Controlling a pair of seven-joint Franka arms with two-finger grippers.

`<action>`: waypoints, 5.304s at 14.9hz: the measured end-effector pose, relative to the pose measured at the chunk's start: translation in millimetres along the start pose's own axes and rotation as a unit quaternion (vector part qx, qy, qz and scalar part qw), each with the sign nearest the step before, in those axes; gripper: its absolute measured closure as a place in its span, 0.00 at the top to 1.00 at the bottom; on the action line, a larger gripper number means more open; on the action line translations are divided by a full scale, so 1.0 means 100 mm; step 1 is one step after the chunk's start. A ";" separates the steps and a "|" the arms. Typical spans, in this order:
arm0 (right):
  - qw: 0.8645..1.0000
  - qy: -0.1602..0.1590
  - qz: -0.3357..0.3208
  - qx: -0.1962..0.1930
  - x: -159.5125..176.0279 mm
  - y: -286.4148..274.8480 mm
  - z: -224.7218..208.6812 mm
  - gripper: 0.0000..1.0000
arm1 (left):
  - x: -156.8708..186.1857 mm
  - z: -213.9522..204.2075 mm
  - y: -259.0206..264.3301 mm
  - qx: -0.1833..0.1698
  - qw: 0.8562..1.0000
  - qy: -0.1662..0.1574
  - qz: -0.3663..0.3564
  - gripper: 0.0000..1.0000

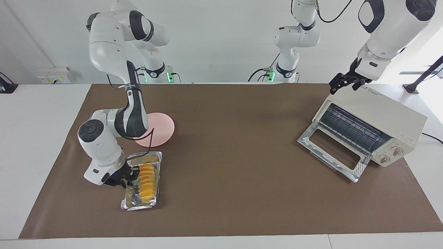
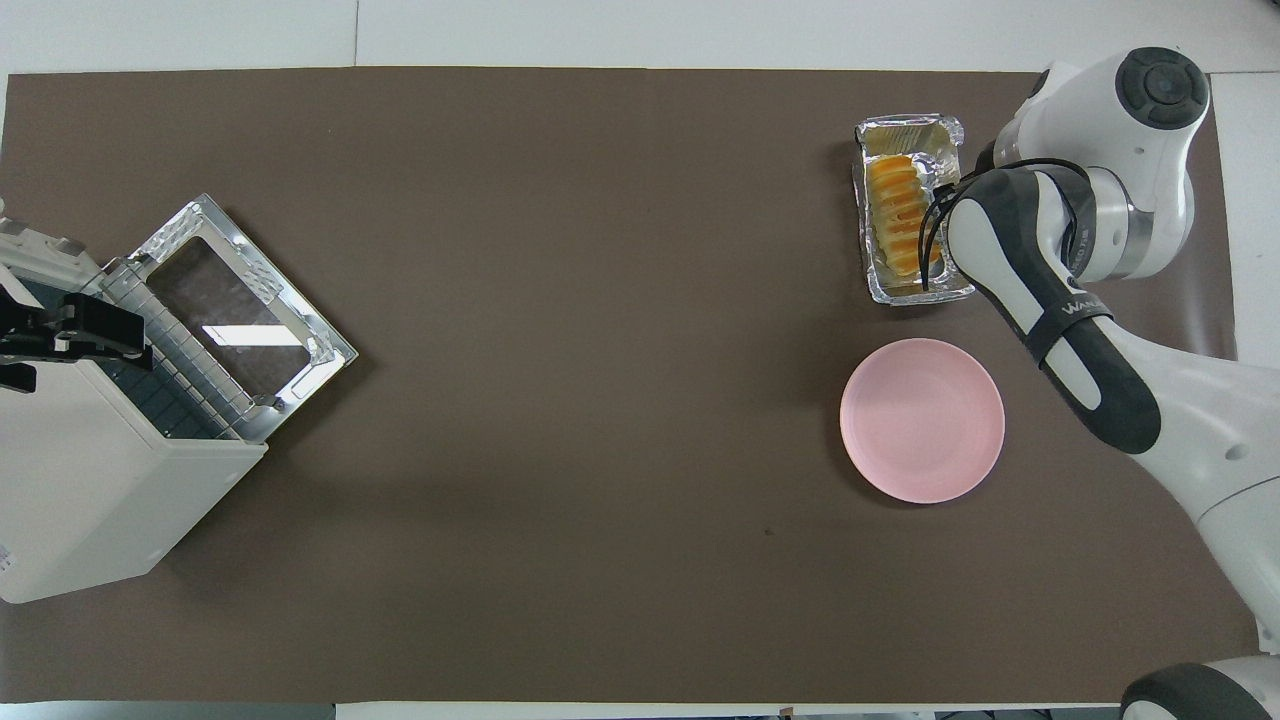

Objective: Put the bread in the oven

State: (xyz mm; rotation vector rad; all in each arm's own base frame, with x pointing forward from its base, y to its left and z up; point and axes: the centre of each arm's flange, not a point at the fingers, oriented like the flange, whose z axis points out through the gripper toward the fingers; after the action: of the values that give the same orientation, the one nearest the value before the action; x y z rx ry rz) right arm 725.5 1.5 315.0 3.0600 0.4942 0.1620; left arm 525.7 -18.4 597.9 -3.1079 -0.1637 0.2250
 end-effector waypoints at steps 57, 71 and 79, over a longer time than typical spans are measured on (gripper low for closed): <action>0.989 -0.084 0.116 0.019 -1.58 -0.55 -3.64 1.00 | -0.02 -0.04 0.15 -0.001 1.000 0.013 0.017 1.00; 0.987 -0.087 0.129 0.026 -1.65 -0.46 -3.62 1.00 | 0.54 1.05 3.61 -0.074 0.992 0.106 0.001 1.00; 0.987 -0.087 0.129 0.027 -1.65 -0.46 -3.62 1.00 | 0.28 1.88 4.25 -0.053 0.996 0.075 -0.020 0.97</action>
State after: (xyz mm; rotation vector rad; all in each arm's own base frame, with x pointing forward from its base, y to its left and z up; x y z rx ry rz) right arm 516.2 0.3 656.5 3.1388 0.0939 -0.1145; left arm 570.2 -435.7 396.0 -3.2069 -0.2431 -0.0180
